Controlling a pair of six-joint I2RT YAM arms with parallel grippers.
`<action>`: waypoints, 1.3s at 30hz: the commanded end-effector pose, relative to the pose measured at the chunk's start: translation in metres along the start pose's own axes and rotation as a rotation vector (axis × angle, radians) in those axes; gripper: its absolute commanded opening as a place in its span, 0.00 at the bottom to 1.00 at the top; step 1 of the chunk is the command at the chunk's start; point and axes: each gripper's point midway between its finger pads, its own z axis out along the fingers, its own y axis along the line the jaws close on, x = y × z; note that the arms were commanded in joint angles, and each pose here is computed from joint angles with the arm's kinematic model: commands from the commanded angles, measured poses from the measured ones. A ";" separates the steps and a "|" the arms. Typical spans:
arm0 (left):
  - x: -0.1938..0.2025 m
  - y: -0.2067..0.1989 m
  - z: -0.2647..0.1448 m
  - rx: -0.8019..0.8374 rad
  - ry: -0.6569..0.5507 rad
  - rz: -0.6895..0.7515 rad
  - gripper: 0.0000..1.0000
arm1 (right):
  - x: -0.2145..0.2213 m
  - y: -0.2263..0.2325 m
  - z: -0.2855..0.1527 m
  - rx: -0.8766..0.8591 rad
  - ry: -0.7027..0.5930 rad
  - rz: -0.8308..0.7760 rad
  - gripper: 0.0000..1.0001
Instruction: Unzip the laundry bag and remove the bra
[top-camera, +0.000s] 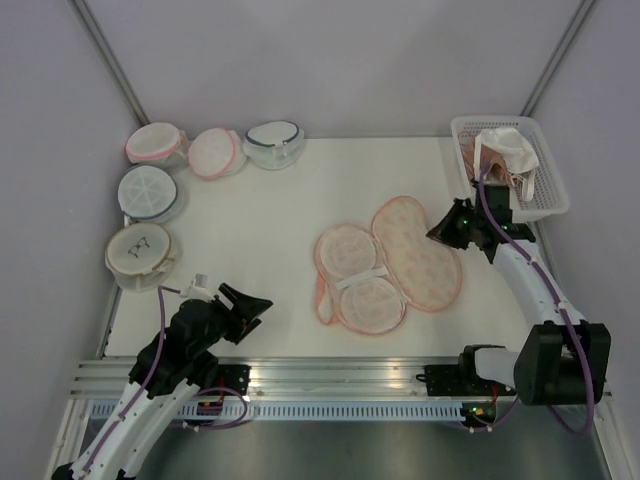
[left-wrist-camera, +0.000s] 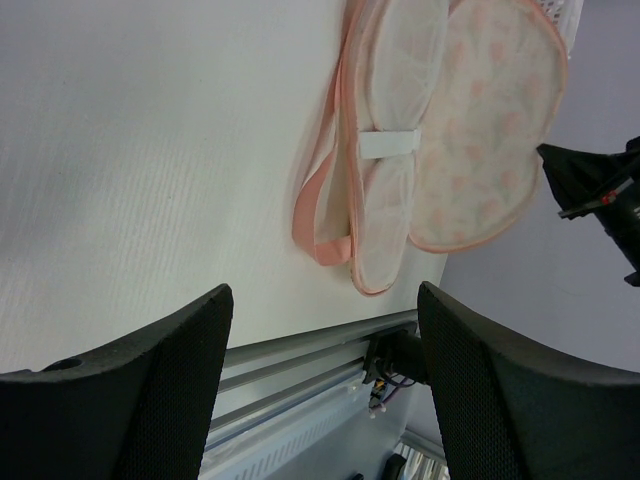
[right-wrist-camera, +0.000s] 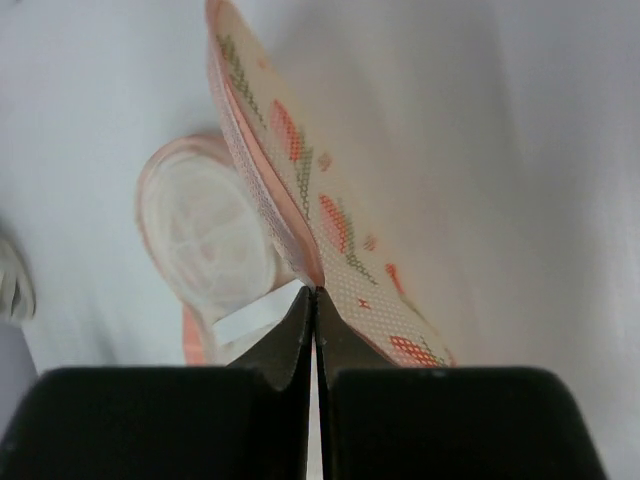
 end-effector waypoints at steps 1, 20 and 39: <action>0.001 -0.014 -0.009 0.071 0.007 -0.015 0.79 | 0.024 0.081 -0.006 -0.222 0.107 -0.127 0.00; -0.009 -0.022 -0.022 0.073 -0.041 0.002 0.79 | 0.215 0.186 -0.022 -0.485 0.494 -0.343 0.70; -0.012 -0.028 -0.027 0.087 -0.055 0.013 0.79 | 0.089 0.135 0.043 -0.201 0.105 -0.460 0.64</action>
